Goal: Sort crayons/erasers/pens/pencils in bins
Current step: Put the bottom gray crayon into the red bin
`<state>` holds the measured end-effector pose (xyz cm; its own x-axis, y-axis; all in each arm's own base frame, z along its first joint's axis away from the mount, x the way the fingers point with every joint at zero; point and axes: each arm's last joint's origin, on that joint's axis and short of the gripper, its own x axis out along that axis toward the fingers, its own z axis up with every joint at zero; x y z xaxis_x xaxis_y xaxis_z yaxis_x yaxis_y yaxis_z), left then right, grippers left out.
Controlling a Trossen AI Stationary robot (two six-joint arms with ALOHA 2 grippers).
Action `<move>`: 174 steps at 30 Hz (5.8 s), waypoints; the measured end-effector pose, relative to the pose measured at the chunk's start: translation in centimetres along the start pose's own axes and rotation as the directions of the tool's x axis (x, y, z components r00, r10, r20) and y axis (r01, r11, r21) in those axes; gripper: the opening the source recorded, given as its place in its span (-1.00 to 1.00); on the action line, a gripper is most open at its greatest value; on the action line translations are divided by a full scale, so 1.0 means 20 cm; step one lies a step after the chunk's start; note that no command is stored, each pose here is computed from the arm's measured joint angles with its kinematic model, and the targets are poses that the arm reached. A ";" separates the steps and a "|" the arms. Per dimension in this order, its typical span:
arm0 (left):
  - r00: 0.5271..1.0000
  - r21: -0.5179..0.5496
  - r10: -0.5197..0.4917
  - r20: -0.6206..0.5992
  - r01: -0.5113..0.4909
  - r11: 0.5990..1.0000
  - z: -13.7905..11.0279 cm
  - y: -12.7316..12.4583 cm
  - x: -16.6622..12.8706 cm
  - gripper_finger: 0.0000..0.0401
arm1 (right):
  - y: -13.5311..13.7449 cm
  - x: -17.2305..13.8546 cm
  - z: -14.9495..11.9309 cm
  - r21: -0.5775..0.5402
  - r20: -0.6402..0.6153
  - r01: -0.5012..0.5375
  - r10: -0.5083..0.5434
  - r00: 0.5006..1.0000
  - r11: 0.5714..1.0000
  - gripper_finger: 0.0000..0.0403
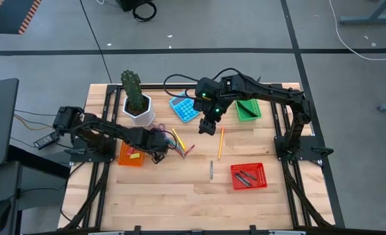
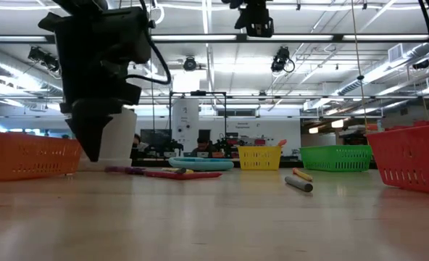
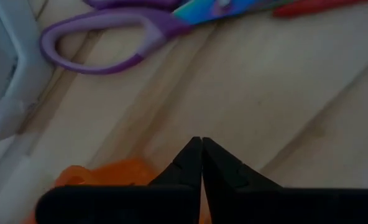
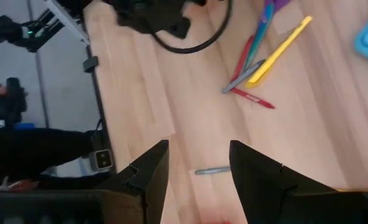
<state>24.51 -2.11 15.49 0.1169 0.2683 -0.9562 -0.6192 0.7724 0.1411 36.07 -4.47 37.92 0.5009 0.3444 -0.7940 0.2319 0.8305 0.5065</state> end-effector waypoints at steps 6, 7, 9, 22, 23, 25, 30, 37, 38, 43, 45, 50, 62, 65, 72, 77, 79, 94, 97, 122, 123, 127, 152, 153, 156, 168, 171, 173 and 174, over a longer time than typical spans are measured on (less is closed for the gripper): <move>0.992 -0.065 -0.100 0.080 0.106 0.992 0.05 -0.04 -0.03 -0.95 | -0.02 0.00 0.01 0.007 0.039 0.110 -0.110 0.993 0.994 -0.13; 0.989 -0.069 -0.111 0.094 0.118 0.991 0.06 -0.04 -0.05 -0.95 | -0.02 0.00 0.01 0.007 0.044 0.123 -0.123 0.991 0.992 -0.13; 0.984 -0.071 -0.130 0.122 0.140 0.988 0.08 -0.04 -0.09 -0.93 | -0.02 0.00 0.01 0.008 0.050 0.139 -0.139 0.989 0.990 -0.13; 0.899 0.011 -0.289 0.329 0.302 0.953 0.16 0.05 -0.42 -0.96 | -0.01 0.01 0.00 0.120 0.063 0.199 -0.208 0.976 0.973 -0.13; 0.892 0.011 -0.297 0.341 0.312 0.950 0.14 0.07 -0.45 -0.96 | 0.00 0.01 0.00 0.147 0.066 0.201 -0.213 0.975 0.968 -0.13; 0.865 0.010 -0.325 0.383 0.348 0.937 0.13 0.11 -0.50 -0.93 | 0.02 0.02 0.00 0.199 0.090 0.218 -0.239 0.967 0.956 -0.13; 0.811 0.022 -0.375 0.448 0.410 0.912 0.04 0.20 -0.60 -0.89 | 0.08 0.11 0.01 0.315 0.156 0.166 -0.224 0.962 0.934 -0.13; 0.718 0.081 -0.443 0.537 0.479 0.874 -0.05 0.28 -0.74 -0.97 | 0.12 0.38 -0.02 0.375 0.248 0.043 -0.144 0.958 0.926 -0.13; 0.708 0.086 -0.447 0.547 0.483 0.871 -0.07 0.29 -0.75 -0.97 | 0.11 0.43 -0.03 0.392 0.250 0.035 -0.143 0.957 0.919 -0.13; 0.666 0.114 -0.474 0.576 0.509 0.853 -0.12 0.33 -0.81 -0.91 | 0.04 0.62 -0.10 0.501 0.275 -0.032 -0.125 0.953 0.865 -0.13; 0.654 0.125 -0.486 0.579 0.518 0.846 -0.13 0.34 -0.82 -0.87 | 0.01 0.65 -0.12 0.532 0.275 -0.040 -0.128 0.953 0.846 -0.13; 0.621 0.160 -0.511 0.595 0.531 0.832 -0.16 0.37 -0.86 -0.88 | 0.02 0.66 -0.10 0.527 0.328 -0.077 -0.119 0.937 0.846 -0.13; 0.572 0.158 -0.542 0.615 0.585 0.796 -0.23 0.45 -0.91 -0.90 | -0.01 0.63 -0.15 0.559 0.227 0.106 -0.275 0.934 0.822 -0.13; 0.579 0.148 -0.547 0.605 0.593 0.791 -0.23 0.45 -0.90 -0.84 | -0.04 0.64 -0.22 0.647 0.085 0.206 -0.338 0.937 0.734 -0.13; 0.578 0.134 -0.551 0.601 0.607 0.783 -0.24 0.45 -0.90 -0.80 | -0.02 0.66 -0.34 0.709 -0.126 0.306 -0.313 0.941 0.635 -0.13; 0.577 0.140 -0.551 0.602 0.603 0.785 -0.24 0.45 -0.91 -0.84 | -0.03 0.75 -0.46 0.737 -0.259 0.357 -0.247 0.934 0.574 -0.13; 0.578 0.138 -0.549 0.604 0.602 0.786 -0.24 0.45 -0.90 -0.85 | -0.04 0.80 -0.51 0.748 -0.284 0.368 -0.235 0.930 0.552 -0.13; 0.585 0.059 -0.503 0.636 0.613 0.788 -0.23 0.45 -0.90 -0.62 | 0.07 0.88 -0.53 0.872 -0.171 0.218 -0.145 0.975 0.438 -0.13; 0.584 0.059 -0.503 0.636 0.614 0.787 -0.23 0.45 -0.90 -0.58 | 0.14 0.86 -0.45 0.871 -0.029 0.081 -0.114 0.993 0.485 -0.13; 0.667 0.028 -0.470 0.578 0.560 0.828 -0.26 0.47 -0.86 -0.51 | 0.32 0.76 0.00 0.783 -0.062 0.246 -0.322 0.945 0.571 -0.13; 0.667 0.029 -0.471 0.578 0.560 0.828 -0.26 0.47 -0.86 -0.51 | 0.30 0.77 -0.02 0.781 -0.121 0.296 -0.331 0.936 0.550 -0.13; 0.668 0.034 -0.471 0.576 0.556 0.830 -0.26 0.47 -0.86 -0.49 | 0.23 0.87 -0.12 0.752 -0.293 0.428 -0.327 0.898 0.501 -0.13; 0.670 0.021 -0.476 0.569 0.567 0.823 -0.26 0.47 -0.86 -0.50 | -0.05 1.20 -0.43 0.652 -0.539 0.641 -0.347 0.767 0.404 -0.33; 0.670 0.019 -0.476 0.569 0.568 0.823 -0.26 0.47 -0.86 -0.50 | -0.06 1.21 -0.44 0.652 -0.539 0.641 -0.347 0.767 0.405 -0.36; 0.670 0.018 -0.476 0.570 0.569 0.822 -0.26 0.47 -0.86 -0.51 | -0.06 1.21 -0.44 0.655 -0.531 0.636 -0.351 0.771 0.409 -0.41; 0.670 0.016 -0.476 0.569 0.570 0.821 -0.26 0.47 -0.86 -0.54 | -0.07 1.23 -0.43 0.664 -0.500 0.618 -0.366 0.785 0.420 -0.43; 0.670 0.016 -0.476 0.569 0.570 0.821 -0.26 0.47 -0.86 -0.55 | -0.07 1.23 -0.43 0.663 -0.494 0.620 -0.376 0.784 0.420 -0.43; 0.670 0.016 -0.476 0.569 0.570 0.821 -0.26 0.47 -0.86 -0.55 | -0.07 1.23 -0.43 0.662 -0.488 0.621 -0.388 0.782 0.420 -0.43; 0.670 0.016 -0.476 0.569 0.570 0.822 -0.26 0.47 -0.86 -0.55 | -0.07 1.23 -0.43 0.662 -0.486 0.622 -0.392 0.781 0.419 -0.43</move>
<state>12.52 -2.44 31.93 0.8151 0.1399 -0.5621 -0.4299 0.7966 -0.4251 40.86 6.52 14.76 -0.1044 0.1565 -0.9821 0.9603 0.2726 -0.0587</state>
